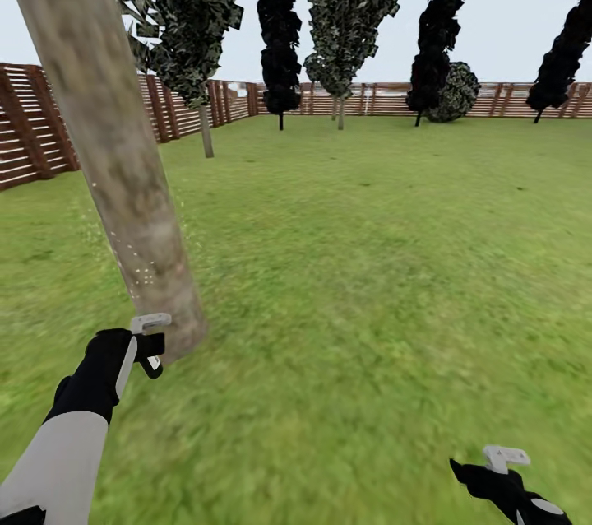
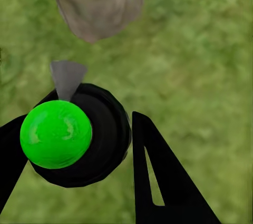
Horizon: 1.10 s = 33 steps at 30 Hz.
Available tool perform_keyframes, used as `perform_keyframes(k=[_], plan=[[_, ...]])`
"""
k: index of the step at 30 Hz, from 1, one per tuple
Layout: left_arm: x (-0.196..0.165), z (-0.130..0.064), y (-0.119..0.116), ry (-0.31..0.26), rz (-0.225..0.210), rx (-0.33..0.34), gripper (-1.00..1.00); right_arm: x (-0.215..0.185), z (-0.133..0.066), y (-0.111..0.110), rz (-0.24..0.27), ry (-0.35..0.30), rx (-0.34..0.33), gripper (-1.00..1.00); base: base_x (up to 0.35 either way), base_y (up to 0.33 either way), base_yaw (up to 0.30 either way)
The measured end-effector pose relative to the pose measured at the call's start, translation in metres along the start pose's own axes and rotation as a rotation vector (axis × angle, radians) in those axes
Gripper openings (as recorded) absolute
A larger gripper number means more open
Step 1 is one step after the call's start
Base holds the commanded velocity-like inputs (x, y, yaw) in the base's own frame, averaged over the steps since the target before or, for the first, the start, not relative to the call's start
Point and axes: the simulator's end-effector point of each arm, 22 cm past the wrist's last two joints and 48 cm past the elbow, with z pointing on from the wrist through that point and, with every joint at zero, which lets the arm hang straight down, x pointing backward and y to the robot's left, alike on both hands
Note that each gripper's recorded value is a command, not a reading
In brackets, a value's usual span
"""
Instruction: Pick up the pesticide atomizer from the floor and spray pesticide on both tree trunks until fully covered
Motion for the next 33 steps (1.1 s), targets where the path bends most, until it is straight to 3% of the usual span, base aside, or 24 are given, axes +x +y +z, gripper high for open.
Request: perform_keyframes(k=[33], plan=[[0.0001, 0.0002, 0.0004, -0.001, 0.0, -0.002, -1.0, 0.0, 0.0, 0.0001, -0.001, 0.0, 0.0, 1.0, 0.133, -0.271, 0.21]])
